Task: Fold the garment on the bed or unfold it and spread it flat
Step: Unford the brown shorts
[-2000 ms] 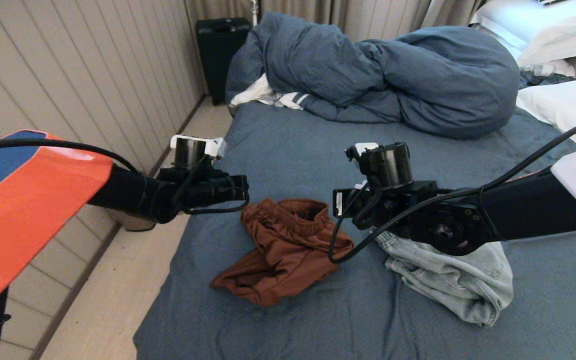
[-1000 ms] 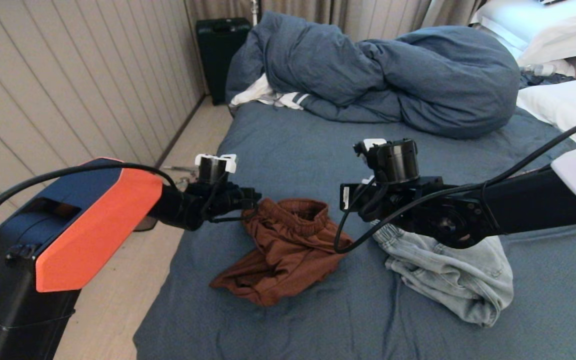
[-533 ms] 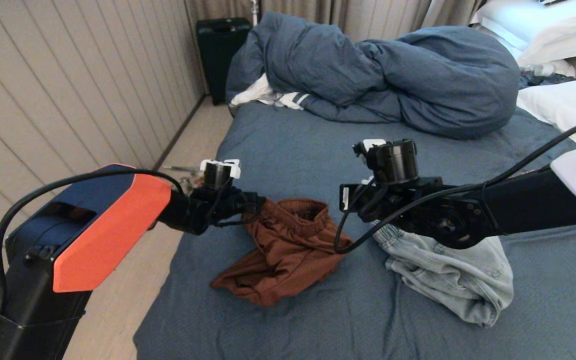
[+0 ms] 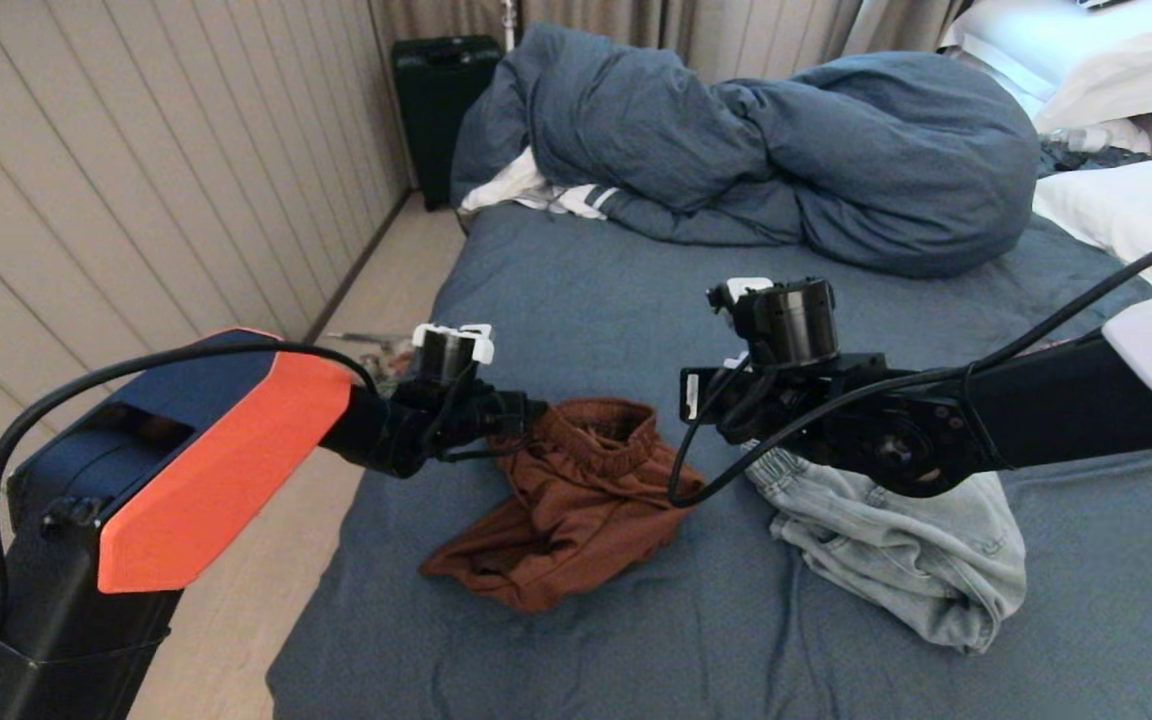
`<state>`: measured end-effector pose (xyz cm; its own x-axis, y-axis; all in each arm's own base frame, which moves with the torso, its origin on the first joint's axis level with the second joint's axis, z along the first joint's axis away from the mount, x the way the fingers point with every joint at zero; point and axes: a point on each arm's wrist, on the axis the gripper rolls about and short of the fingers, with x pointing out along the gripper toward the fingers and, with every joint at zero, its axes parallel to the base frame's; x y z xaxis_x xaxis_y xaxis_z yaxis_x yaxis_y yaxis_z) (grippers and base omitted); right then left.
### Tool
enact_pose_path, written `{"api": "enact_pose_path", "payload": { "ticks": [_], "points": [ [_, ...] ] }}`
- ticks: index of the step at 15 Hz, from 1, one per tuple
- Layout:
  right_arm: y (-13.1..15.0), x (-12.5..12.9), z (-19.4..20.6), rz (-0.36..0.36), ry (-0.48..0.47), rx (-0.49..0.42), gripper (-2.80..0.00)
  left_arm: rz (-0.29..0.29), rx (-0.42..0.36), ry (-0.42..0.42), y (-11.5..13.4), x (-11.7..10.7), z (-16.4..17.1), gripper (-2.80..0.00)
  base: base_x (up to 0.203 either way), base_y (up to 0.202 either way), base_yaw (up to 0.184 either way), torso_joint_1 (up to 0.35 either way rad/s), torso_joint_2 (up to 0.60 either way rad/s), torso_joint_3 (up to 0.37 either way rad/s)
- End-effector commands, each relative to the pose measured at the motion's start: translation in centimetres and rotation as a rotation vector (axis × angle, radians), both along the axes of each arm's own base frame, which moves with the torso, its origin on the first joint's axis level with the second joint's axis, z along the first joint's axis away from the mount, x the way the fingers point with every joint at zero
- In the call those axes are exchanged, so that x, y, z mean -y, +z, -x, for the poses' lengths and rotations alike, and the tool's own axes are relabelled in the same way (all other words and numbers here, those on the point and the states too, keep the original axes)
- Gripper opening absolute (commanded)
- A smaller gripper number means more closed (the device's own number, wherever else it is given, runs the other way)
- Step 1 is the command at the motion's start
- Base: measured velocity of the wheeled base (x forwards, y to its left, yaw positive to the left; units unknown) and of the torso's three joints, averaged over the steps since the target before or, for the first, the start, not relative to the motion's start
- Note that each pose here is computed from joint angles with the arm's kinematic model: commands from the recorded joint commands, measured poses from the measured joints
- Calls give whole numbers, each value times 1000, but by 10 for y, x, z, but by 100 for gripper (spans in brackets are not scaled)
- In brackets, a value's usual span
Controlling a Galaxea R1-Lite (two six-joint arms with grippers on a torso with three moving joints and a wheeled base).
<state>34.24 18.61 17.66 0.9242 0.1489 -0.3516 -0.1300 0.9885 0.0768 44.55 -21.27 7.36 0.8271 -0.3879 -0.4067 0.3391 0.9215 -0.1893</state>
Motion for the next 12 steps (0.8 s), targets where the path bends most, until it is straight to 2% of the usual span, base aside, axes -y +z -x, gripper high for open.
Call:
{"api": "enact_pose_path", "payload": {
  "ticks": [1, 5, 12],
  "points": [
    [2, 0, 0, -3, -2, 6, -280, 14, 14, 0, 11, 0, 3, 0, 0, 0, 0, 0, 0, 0],
    [1, 0, 0, -2, -2, 5, -280, 26, 4, -4, 14, 2, 7, 0, 0, 0, 0, 0, 0, 0],
    [0, 0, 0, -1, -1, 2, -280, 6, -41, -19, -9, 8, 5, 0, 0, 0, 0, 0, 0, 0]
  ]
}}
